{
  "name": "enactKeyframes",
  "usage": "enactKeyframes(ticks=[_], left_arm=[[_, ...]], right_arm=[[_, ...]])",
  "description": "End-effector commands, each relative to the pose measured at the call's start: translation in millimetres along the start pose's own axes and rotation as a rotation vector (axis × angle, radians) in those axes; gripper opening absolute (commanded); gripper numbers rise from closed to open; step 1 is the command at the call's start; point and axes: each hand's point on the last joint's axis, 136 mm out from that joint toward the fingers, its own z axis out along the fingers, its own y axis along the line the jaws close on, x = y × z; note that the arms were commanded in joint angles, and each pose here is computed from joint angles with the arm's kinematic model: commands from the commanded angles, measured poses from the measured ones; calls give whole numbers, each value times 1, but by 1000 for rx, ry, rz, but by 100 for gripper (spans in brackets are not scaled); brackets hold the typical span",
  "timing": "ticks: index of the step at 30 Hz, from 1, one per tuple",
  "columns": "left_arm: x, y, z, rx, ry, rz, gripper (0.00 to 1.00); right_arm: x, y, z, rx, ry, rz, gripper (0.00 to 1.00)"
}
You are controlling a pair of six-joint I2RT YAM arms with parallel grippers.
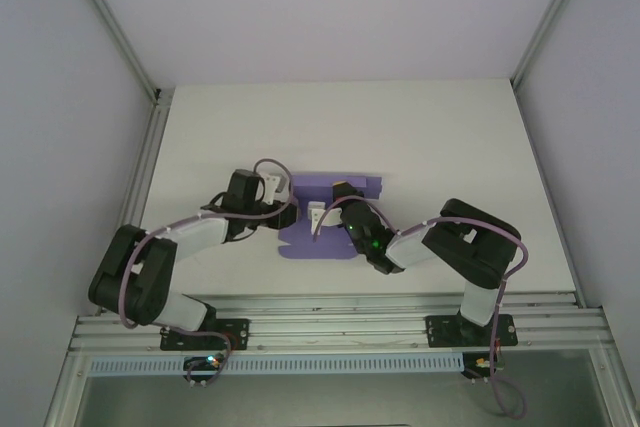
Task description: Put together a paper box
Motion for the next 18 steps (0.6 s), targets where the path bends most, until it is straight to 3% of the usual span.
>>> enactKeyframes(ticks=[1,11,18], left_arm=[[-20,-5,-1,-24,-109,111,43],[-36,27,-14,-246,-162,106,47],[-23,8,-26,-164,-117,89,64]], right_arm=[[4,24,0,-83,17,-33,0],[5,28,-3,-114,21,-36,0],[7,28,-3,-114,29,-41,0]])
